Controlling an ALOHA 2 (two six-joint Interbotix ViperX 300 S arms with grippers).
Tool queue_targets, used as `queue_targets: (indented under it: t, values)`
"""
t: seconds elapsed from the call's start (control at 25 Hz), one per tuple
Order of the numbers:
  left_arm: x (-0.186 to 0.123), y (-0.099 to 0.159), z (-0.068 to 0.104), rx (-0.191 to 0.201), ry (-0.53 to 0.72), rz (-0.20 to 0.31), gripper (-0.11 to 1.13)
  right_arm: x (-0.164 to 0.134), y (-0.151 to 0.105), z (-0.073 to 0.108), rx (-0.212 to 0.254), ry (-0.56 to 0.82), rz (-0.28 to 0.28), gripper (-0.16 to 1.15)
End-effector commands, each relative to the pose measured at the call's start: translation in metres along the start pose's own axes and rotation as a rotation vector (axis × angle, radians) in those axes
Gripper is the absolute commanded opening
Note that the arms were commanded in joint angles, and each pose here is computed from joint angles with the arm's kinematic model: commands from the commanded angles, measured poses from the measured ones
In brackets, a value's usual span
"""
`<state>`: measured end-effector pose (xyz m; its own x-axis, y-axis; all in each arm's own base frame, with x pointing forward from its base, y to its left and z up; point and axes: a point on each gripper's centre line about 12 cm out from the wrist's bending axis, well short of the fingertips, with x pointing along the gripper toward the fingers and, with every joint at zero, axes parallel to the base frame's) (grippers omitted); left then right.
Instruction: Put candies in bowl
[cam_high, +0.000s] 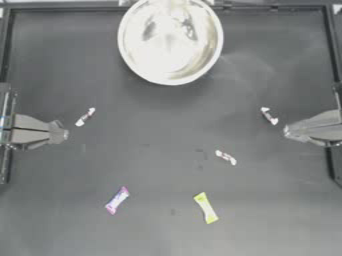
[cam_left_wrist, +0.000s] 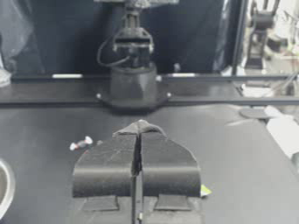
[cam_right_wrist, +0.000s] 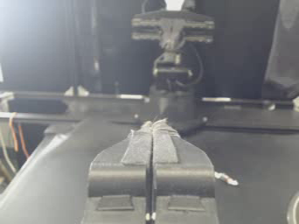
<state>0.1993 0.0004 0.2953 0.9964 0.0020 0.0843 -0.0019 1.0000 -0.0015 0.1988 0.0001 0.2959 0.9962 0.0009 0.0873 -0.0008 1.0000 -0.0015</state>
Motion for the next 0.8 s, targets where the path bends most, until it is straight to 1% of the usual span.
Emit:
queue_targets:
  t: [0.04, 0.16, 0.24, 0.28, 0.36, 0.4, 0.44, 0.52, 0.6, 0.68, 0.72, 0.8]
  values:
    - [-0.007, 0.000, 0.003, 0.005, -0.032, -0.001, -0.04, 0.000, 0.000, 0.001, 0.014, -0.017, 0.002, -0.08]
    - [-0.012, 0.000, 0.004, 0.003, -0.038, -0.001, 0.09, -0.003, 0.001, -0.002, 0.008, -0.038, 0.004, 0.06]
    - [-0.012, 0.001, 0.003, -0.004, -0.020, 0.006, 0.09, -0.004, 0.001, -0.003, 0.011, -0.048, 0.002, 0.16]
    - [-0.012, 0.002, 0.002, -0.012, -0.002, 0.015, 0.09, -0.004, 0.001, -0.004, 0.002, -0.051, 0.004, 0.19]
    - [-0.010, 0.007, 0.000, -0.047, 0.036, 0.043, 0.13, -0.004, 0.001, -0.003, -0.008, -0.055, 0.008, 0.28]
    - [-0.009, 0.011, 0.000, -0.074, 0.055, 0.066, 0.19, -0.004, 0.002, -0.002, -0.018, -0.058, 0.011, 0.37]
    - [-0.008, 0.015, -0.001, -0.100, 0.081, 0.088, 0.28, -0.003, 0.002, -0.001, -0.024, -0.061, 0.015, 0.44]
    - [-0.007, 0.023, -0.004, -0.141, 0.131, 0.132, 0.54, -0.003, 0.003, 0.000, -0.034, -0.064, 0.018, 0.62]
    - [-0.005, 0.031, -0.006, -0.177, 0.179, 0.174, 0.85, -0.003, 0.002, -0.001, -0.028, -0.063, 0.017, 0.78]
    - [-0.003, 0.037, -0.008, -0.210, 0.220, 0.210, 1.06, -0.003, 0.002, 0.000, -0.026, -0.064, 0.017, 0.91]
    - [-0.002, 0.041, -0.009, -0.224, 0.244, 0.227, 1.08, -0.003, 0.002, 0.000, -0.024, -0.063, 0.016, 0.96]
    - [0.002, 0.047, -0.013, -0.247, 0.308, 0.256, 1.02, -0.003, 0.002, 0.000, -0.015, -0.063, 0.012, 1.00]
